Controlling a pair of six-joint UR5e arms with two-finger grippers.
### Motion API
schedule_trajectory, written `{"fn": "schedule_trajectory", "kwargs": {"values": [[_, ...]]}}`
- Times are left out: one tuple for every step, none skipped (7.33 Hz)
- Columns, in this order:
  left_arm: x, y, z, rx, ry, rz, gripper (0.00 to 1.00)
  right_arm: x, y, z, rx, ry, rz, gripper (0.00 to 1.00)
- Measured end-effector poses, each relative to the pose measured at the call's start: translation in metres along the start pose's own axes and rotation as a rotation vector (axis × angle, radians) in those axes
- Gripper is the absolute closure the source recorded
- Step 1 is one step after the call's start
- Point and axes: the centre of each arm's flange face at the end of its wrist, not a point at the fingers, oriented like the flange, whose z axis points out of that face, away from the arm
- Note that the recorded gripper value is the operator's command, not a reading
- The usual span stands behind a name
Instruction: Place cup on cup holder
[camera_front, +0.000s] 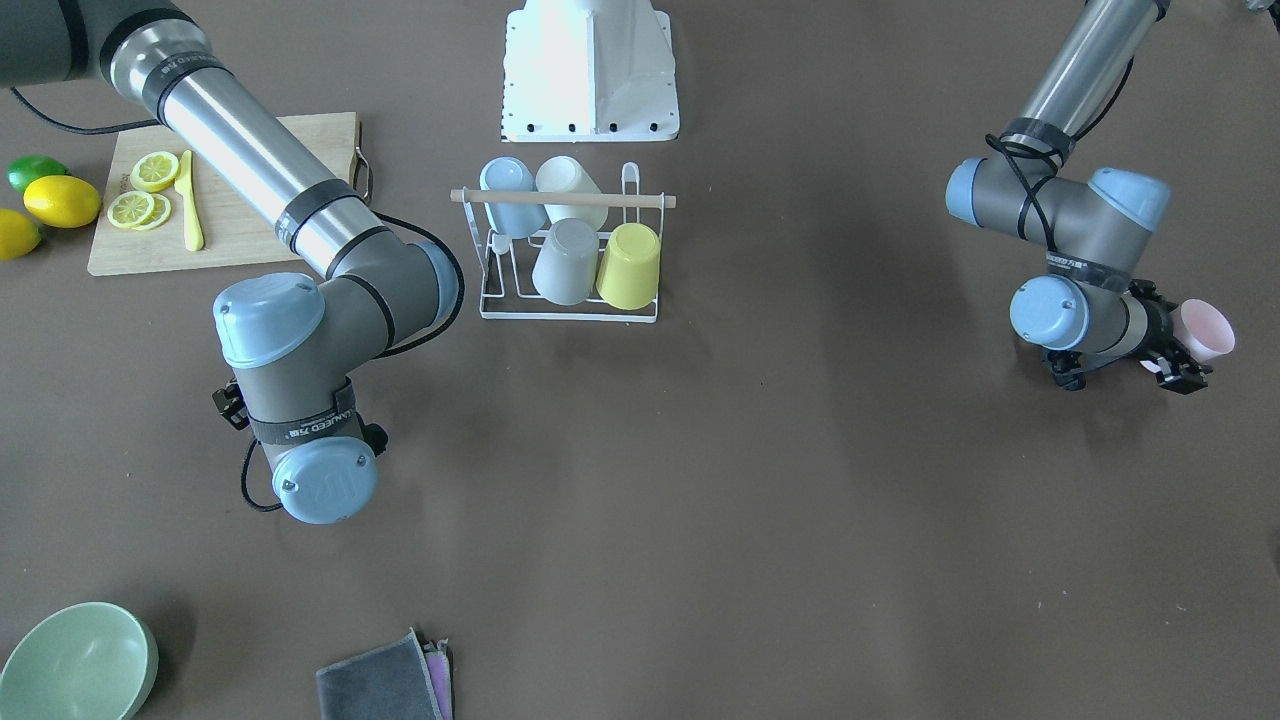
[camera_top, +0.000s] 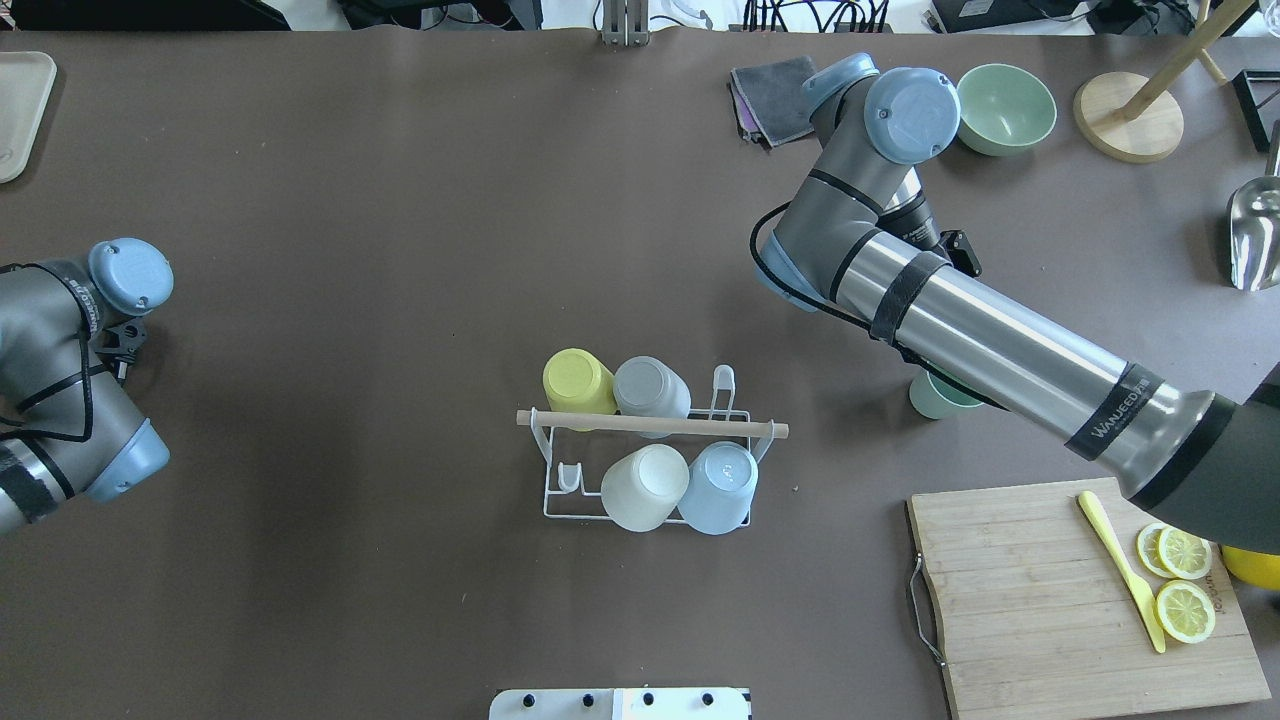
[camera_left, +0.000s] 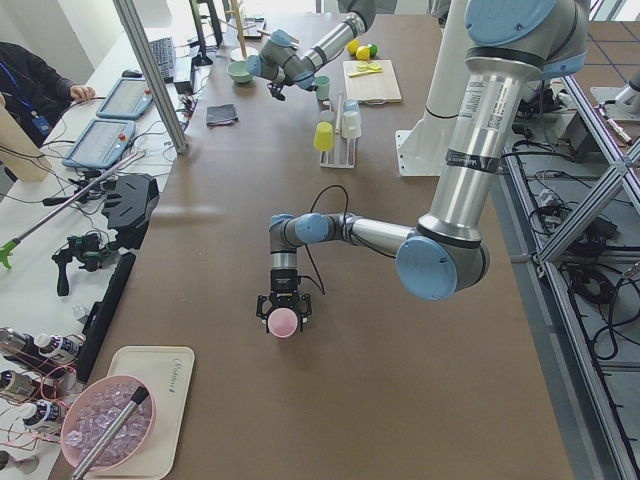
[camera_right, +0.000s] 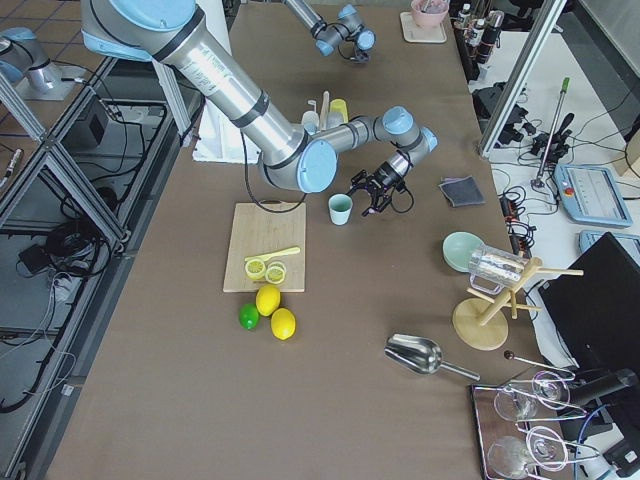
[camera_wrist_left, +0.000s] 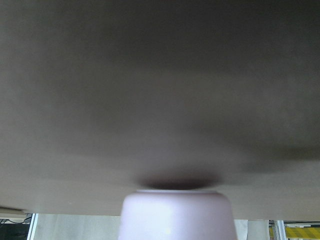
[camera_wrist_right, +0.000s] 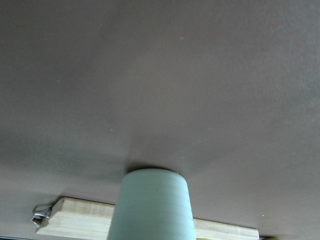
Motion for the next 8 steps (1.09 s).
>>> {"fn": "schedule_trajectory", "kwargs": {"values": [[0.0, 0.001, 0.003, 0.003, -0.002, -0.003, 0.03, -0.002, -0.002, -0.001, 0.003, -0.018, 0.01, 0.01], [0.0, 0.002, 0.005, 0.007, -0.004, -0.005, 0.03, -0.002, -0.004, 0.001, 0.001, -0.032, 0.018, 0.01], [0.0, 0.004, 0.007, 0.012, -0.008, -0.01, 0.03, 0.001, -0.006, 0.006, -0.01, -0.043, 0.028, 0.01], [-0.001, 0.006, 0.009, 0.02, -0.013, -0.016, 0.04, 0.004, -0.008, 0.011, -0.026, -0.05, 0.04, 0.01], [-0.003, 0.009, 0.011, 0.027, -0.016, -0.024, 0.12, 0.008, -0.01, 0.016, -0.041, -0.058, 0.051, 0.01], [-0.005, 0.012, 0.011, 0.036, -0.019, -0.032, 0.18, 0.01, -0.011, 0.019, -0.054, -0.069, 0.061, 0.01], [-0.008, 0.015, 0.009, 0.048, -0.025, -0.04, 0.21, 0.011, -0.01, 0.021, -0.065, -0.079, 0.071, 0.02], [-0.01, 0.016, 0.007, 0.062, -0.033, -0.047, 0.26, 0.012, -0.01, 0.024, -0.078, -0.091, 0.082, 0.02]]}}
